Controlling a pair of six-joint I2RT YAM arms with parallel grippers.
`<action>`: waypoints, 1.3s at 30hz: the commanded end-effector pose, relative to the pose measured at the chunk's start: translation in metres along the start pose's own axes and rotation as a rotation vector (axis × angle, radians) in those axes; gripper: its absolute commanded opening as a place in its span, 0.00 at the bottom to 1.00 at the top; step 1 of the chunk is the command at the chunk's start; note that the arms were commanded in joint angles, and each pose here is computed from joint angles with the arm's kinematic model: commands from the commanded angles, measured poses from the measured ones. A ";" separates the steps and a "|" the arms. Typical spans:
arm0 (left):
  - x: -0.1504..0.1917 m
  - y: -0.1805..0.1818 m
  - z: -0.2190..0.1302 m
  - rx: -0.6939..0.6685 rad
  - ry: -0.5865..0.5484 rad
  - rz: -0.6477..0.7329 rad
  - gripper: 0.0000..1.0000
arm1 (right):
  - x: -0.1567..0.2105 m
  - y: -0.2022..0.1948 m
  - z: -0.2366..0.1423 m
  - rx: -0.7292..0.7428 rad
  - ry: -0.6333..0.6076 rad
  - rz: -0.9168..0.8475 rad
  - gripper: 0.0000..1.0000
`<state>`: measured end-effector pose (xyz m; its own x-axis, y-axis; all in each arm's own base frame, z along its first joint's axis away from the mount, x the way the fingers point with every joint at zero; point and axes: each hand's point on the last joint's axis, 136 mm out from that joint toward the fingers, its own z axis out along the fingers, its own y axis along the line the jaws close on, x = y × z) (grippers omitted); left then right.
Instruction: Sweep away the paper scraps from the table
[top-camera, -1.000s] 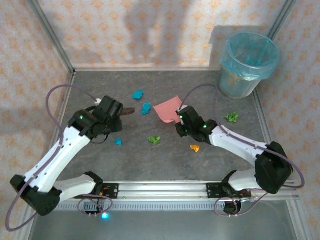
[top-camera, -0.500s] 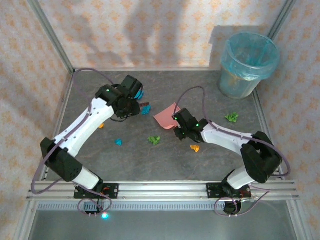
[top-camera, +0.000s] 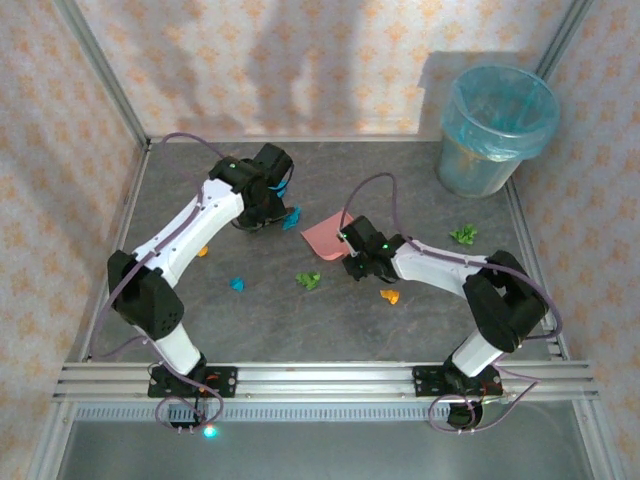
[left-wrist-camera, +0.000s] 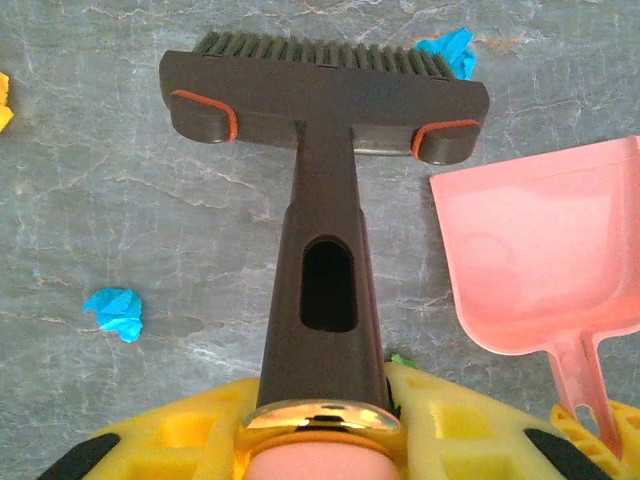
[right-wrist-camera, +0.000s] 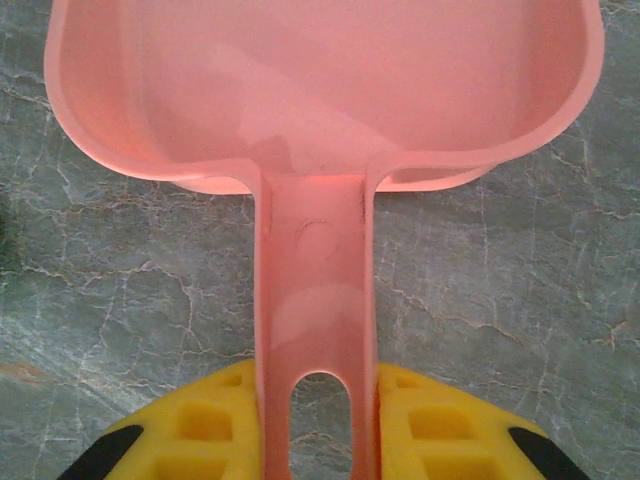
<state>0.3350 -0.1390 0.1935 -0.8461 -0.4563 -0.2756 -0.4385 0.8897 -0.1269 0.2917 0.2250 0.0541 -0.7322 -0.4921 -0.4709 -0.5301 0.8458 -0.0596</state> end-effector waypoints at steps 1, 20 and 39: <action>-0.009 -0.005 -0.007 0.040 -0.010 -0.059 0.00 | -0.003 0.003 0.000 -0.007 0.005 -0.024 0.00; 0.031 -0.046 0.015 0.179 0.179 0.005 0.00 | 0.002 -0.009 0.004 0.063 0.031 -0.016 0.00; 0.061 -0.032 -0.027 0.209 0.181 0.233 0.00 | 0.000 -0.024 0.001 0.101 0.010 0.048 0.00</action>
<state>0.3076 -0.2076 0.1959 -0.9545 -0.2583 -0.1490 -0.2037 0.9298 -0.3066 0.3032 0.2173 0.0543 -0.7436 -0.4673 -0.4783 -0.4882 0.8682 -0.0892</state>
